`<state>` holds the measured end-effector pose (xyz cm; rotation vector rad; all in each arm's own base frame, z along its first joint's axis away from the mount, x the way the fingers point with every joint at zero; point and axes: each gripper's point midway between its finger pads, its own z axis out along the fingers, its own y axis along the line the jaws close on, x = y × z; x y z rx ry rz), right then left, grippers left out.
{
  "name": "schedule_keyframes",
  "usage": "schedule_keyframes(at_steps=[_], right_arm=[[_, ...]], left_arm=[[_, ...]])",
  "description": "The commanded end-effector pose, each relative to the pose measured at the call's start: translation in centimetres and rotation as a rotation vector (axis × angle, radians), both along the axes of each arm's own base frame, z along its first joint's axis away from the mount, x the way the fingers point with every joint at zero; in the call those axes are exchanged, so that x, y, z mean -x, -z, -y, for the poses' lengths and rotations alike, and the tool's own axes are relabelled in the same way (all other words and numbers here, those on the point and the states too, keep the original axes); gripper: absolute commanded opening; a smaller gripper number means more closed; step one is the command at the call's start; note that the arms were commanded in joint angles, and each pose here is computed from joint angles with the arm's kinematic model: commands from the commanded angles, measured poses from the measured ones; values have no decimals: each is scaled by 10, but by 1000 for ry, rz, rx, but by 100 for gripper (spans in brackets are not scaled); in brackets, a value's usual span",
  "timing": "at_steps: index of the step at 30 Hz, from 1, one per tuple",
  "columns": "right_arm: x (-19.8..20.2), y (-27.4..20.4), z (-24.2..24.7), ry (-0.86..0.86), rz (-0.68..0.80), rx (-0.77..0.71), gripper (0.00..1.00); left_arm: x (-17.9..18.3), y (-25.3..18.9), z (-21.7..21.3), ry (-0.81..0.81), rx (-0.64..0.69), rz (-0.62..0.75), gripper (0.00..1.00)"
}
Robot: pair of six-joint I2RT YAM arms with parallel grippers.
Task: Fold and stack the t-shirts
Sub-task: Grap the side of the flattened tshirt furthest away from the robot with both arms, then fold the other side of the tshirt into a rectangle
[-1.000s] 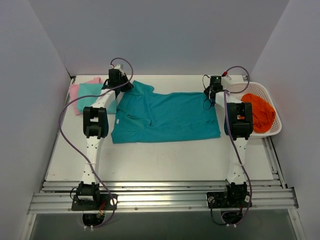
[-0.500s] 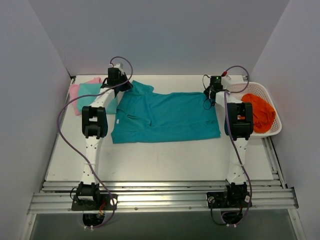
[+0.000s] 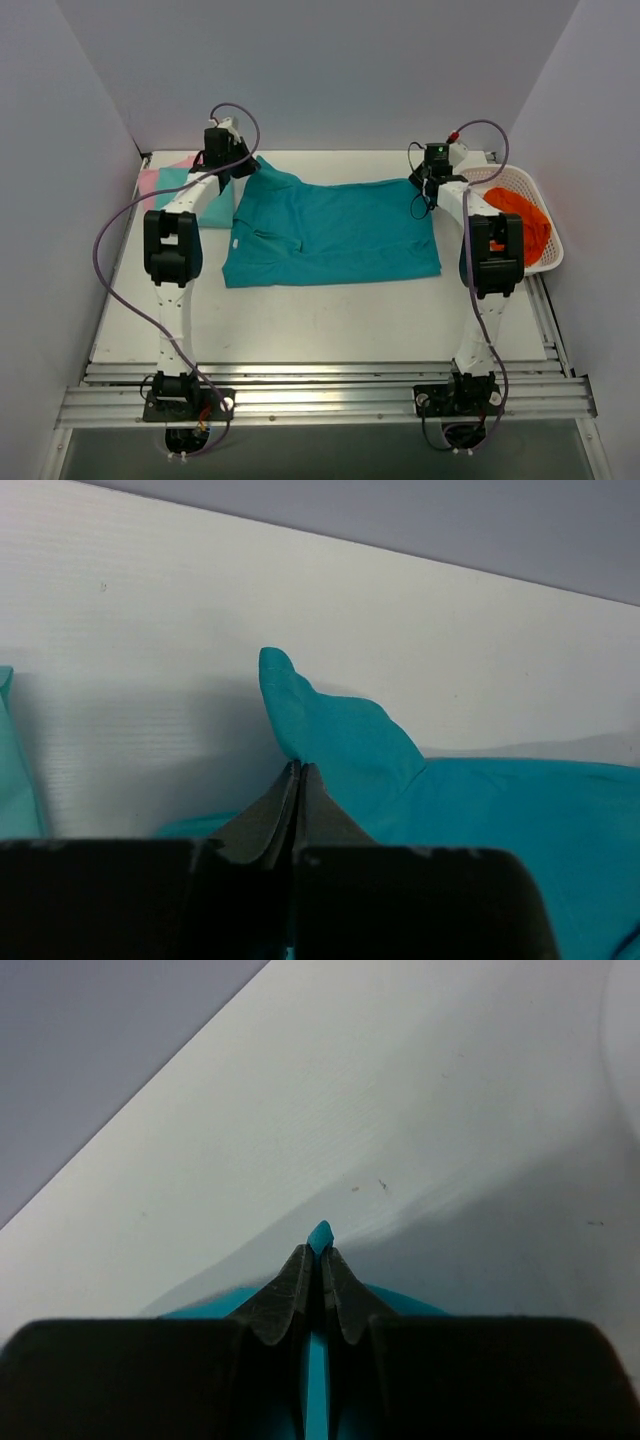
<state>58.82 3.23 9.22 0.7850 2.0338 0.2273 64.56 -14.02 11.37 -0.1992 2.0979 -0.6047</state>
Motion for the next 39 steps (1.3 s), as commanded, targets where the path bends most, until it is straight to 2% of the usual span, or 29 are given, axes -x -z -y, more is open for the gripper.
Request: schedule_keyframes(at_steps=[1,2,3,7,8,9,14,19,28,34,39], right_arm=[[16,-37,-5,-16,53,16,0],[21,-47,-7,-19,70,15,0],[30,-40,-8,-17,49,21,0],[57,-52,-7,-8,59,34,0],[64,-53,-8,-7,58,37,0],[70,-52,-8,-4,56,38,0],[112,-41,-1,15,31,51,0],[139,-38,8,56,20,69,0],[165,15,17,103,-82,73,0],[181,53,18,118,-141,62,0],[195,77,23,153,-210,71,0]], left_arm=[[6,-68,-5,6,1,157,2],[15,-54,-6,5,-5,125,2],[17,-74,-6,5,1,177,2],[42,-72,-10,-1,-2,175,2],[51,-58,-10,-1,-12,153,2],[58,-69,-10,-2,-12,170,2],[91,-65,-4,8,-11,174,2],[127,-57,1,0,-74,167,2],[177,-48,7,-37,-232,166,2],[211,-29,6,-86,-342,120,2],[225,-10,-12,-176,-436,40,2]])
